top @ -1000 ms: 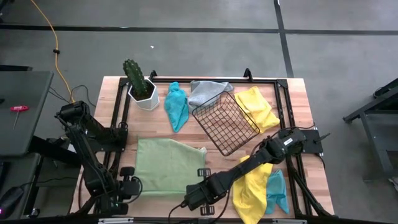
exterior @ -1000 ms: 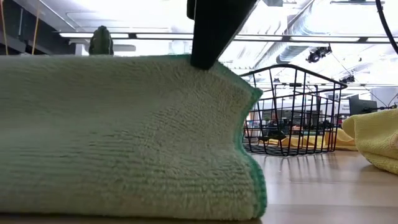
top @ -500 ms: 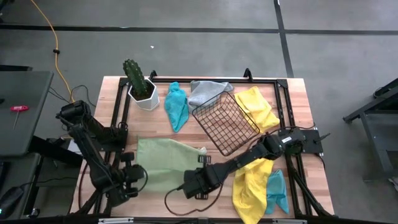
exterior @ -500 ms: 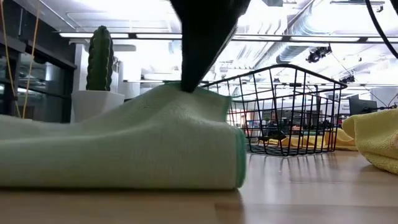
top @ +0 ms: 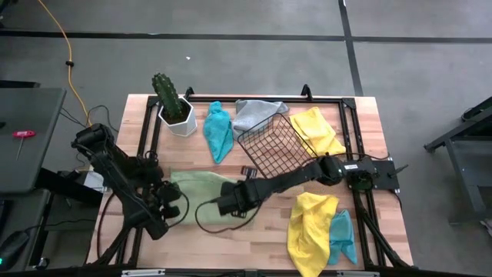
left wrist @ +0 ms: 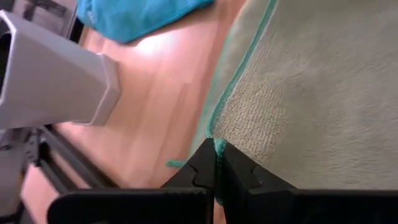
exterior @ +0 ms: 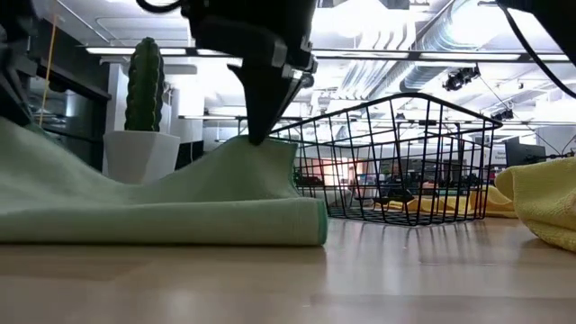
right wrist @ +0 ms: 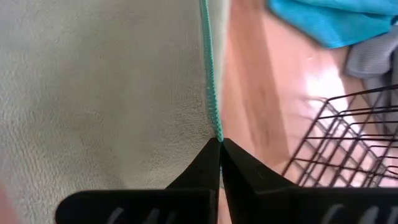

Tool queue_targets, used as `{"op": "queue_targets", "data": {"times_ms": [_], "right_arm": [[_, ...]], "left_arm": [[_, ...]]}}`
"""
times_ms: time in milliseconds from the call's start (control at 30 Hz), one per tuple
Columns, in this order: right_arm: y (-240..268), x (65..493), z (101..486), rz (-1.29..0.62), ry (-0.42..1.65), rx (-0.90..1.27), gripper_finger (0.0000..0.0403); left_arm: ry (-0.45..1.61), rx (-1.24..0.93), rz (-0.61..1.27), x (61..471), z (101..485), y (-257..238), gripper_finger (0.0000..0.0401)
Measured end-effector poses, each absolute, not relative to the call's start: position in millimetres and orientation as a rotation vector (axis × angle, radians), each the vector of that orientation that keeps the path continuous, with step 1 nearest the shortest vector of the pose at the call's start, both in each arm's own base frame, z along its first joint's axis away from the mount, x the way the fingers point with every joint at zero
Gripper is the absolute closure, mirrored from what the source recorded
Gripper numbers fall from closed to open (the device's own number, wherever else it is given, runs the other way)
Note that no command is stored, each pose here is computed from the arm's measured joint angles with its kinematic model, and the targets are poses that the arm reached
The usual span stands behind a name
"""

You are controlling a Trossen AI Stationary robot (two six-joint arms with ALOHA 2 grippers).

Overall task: Fold microfiber towels
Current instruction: Fold the green microfiber towel

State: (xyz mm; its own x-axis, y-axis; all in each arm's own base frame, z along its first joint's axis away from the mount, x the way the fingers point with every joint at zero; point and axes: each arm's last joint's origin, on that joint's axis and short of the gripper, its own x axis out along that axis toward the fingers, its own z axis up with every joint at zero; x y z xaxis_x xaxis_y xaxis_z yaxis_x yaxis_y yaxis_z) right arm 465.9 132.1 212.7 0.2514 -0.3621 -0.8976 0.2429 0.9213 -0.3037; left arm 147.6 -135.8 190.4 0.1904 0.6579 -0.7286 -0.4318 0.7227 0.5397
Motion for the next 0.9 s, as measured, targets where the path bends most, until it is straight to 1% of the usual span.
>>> {"op": "queue_targets", "data": {"times_ms": [267, 533, 733, 900], "right_arm": [[118.1, 467.8, 212.8, -0.464, 1.256, -0.12, 0.0403], [107.7, 467.4, 212.4, -0.516, 1.275, -0.071, 0.0403], [107.7, 466.2, 212.0, -0.549, 1.277, -0.004, 0.0403], [108.3, 465.6, 211.8, -0.562, 1.278, 0.027, 0.0403]], "left_arm": [[1.221, 0.284, 0.933, 141.4, 159.3, -97.5, 0.0401], [1.249, 0.261, 0.913, 145.9, 142.9, -84.7, 0.0401], [1.231, 0.263, 0.934, 149.7, 142.6, -79.1, 0.0401], [1.26, 0.284, 0.928, 151.6, 142.6, -75.5, 0.0397]]}}
